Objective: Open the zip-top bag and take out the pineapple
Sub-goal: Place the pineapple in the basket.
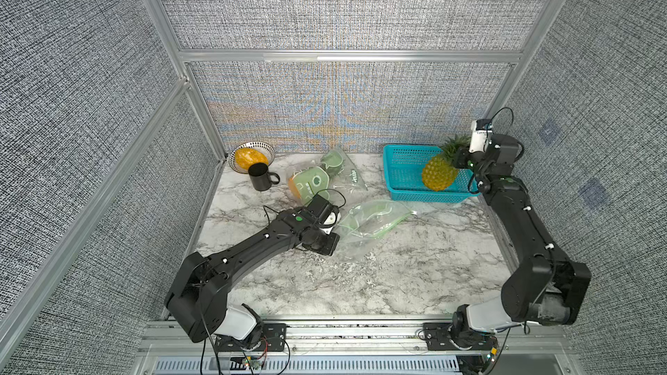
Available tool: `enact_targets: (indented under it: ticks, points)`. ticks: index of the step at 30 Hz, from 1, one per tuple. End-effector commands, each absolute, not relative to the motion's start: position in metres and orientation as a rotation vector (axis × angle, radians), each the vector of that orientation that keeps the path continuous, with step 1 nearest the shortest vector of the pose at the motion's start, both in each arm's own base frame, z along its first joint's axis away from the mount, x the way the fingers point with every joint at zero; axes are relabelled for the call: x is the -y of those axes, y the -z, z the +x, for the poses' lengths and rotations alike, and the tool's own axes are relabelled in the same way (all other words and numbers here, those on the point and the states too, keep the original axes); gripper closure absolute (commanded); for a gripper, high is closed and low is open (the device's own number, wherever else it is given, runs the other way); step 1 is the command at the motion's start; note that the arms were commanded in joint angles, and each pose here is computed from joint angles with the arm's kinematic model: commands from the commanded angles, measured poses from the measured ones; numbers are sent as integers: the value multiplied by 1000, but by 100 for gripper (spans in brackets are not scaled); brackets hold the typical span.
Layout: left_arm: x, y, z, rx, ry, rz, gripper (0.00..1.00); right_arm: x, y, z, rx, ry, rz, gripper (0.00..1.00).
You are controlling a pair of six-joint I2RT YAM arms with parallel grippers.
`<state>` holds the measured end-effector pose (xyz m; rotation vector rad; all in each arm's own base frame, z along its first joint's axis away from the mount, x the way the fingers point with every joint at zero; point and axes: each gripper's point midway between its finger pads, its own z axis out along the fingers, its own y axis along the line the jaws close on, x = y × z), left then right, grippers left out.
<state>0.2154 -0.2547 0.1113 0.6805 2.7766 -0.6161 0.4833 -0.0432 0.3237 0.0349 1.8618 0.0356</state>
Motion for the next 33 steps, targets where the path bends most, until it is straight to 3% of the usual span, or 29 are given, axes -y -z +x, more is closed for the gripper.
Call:
enact_targets:
  ticks: [1, 16, 33]
  points:
    - [254, -111, 217, -2766, 603, 687, 100, 55, -355, 497, -1712, -19, 51, 100]
    - [254, -109, 218, -2767, 594, 698, 100, 96, -302, 514, -1808, 162, 153, 100]
    - [253, -107, 217, -2775, 594, 697, 100, 104, -263, 517, -1894, 215, 168, 100]
